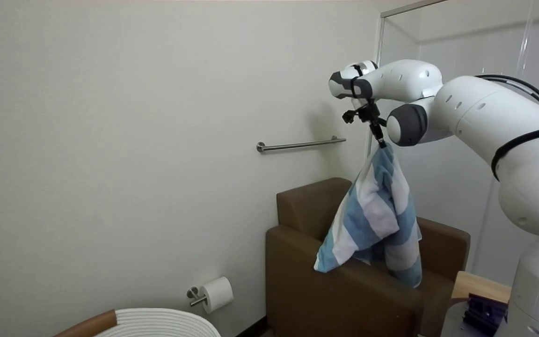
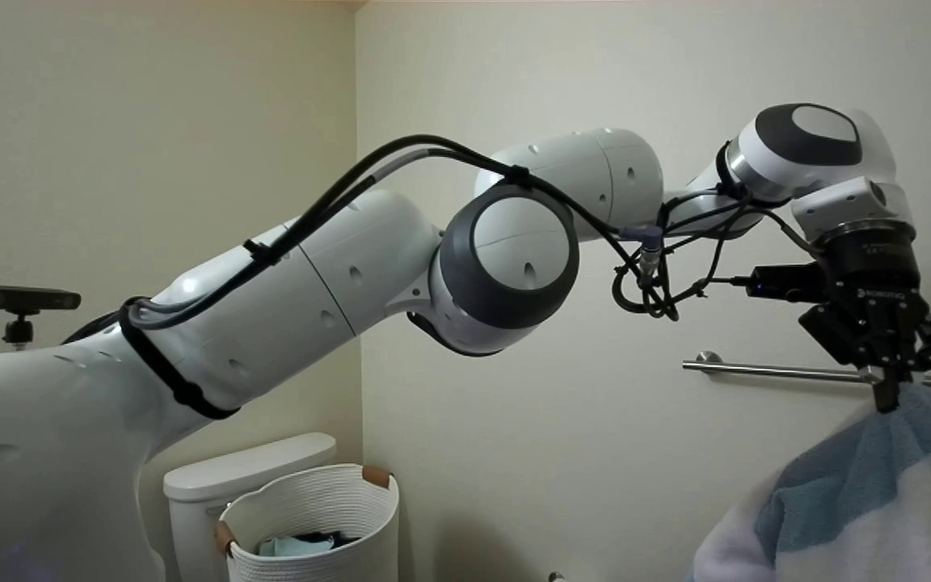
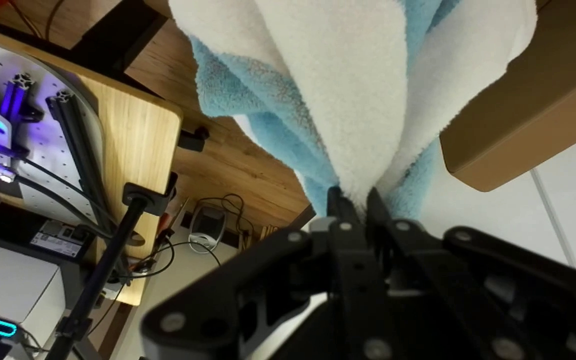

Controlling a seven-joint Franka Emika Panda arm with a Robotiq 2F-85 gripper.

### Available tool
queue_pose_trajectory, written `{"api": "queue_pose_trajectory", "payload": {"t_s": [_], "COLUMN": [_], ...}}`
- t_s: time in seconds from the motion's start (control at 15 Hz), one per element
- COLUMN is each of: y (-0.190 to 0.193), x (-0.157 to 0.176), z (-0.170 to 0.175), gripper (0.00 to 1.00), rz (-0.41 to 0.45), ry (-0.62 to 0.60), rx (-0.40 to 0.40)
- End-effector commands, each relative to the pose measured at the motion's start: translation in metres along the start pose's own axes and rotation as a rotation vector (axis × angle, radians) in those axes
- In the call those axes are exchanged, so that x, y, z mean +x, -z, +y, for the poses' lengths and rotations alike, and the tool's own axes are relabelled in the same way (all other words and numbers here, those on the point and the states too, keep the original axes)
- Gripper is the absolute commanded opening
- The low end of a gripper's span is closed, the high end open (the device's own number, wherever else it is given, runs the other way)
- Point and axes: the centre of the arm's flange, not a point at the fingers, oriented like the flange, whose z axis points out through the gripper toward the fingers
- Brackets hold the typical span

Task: Pick up the cloth and put it on the sofa

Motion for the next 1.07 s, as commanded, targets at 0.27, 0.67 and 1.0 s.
{"api": "queue_pose_trajectory", "payload": {"t_s": [0.27,0.67,1.0], "y": [0.019,0.025,0.029], "x": [-0.006,0.003,0.010], "z": [-0.023,-0.050,-0.071], "gripper": [0.07,0.07,0.07], "rz": [-0.165,-0.297,-0.377], "ry": [-0.168,-0.322,-0.490], "rx": [0.065,0.140,0.233]}}
